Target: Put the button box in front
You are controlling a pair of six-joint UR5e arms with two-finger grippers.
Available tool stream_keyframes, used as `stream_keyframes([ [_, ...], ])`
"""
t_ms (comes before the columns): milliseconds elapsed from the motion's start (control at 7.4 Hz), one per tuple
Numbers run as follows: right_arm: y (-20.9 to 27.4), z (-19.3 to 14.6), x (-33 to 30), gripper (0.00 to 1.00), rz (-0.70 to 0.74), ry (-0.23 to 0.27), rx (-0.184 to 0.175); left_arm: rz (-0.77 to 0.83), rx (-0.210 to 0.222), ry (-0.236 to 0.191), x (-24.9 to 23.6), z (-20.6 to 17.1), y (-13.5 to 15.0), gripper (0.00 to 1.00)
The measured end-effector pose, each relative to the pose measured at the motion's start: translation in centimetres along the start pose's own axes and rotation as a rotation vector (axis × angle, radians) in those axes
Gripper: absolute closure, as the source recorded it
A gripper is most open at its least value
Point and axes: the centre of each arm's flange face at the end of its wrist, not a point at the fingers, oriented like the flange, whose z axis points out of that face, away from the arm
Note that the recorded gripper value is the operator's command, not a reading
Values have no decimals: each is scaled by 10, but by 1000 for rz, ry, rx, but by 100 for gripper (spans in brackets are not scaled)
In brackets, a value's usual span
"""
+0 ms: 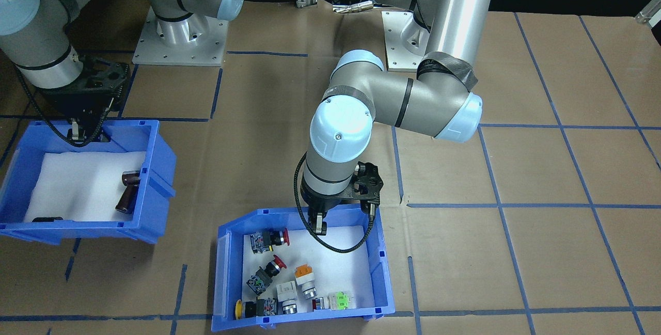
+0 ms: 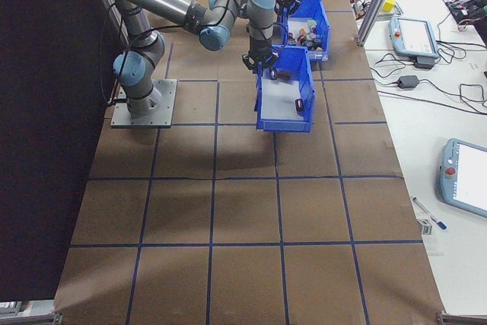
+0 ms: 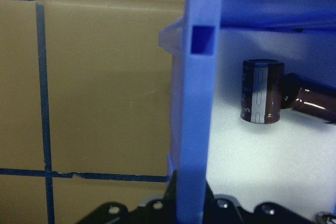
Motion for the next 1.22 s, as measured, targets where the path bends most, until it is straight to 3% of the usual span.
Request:
stream_keyframes([
  [135, -1, -1, -5, 88, 0, 3, -1, 4, -1, -3, -4, -8, 0, 1],
  [405, -8, 0, -20, 88, 0, 0, 0, 91, 8, -39, -19, -69, -19, 1],
  [676, -20, 7, -49, 88, 0, -11, 3, 357, 11, -78, -38, -140, -70, 1],
  [811, -27, 10, -65, 88, 3, -15, 4, 516, 13, -73, -52, -173, -90, 1],
  [946, -36, 13, -77, 88, 12, -17, 6, 707, 37, -54, -63, -204, -110, 1],
  [1216, -79, 12, -89, 88, 41, -14, 8, 1099, 75, -77, -80, -242, -157, 1],
])
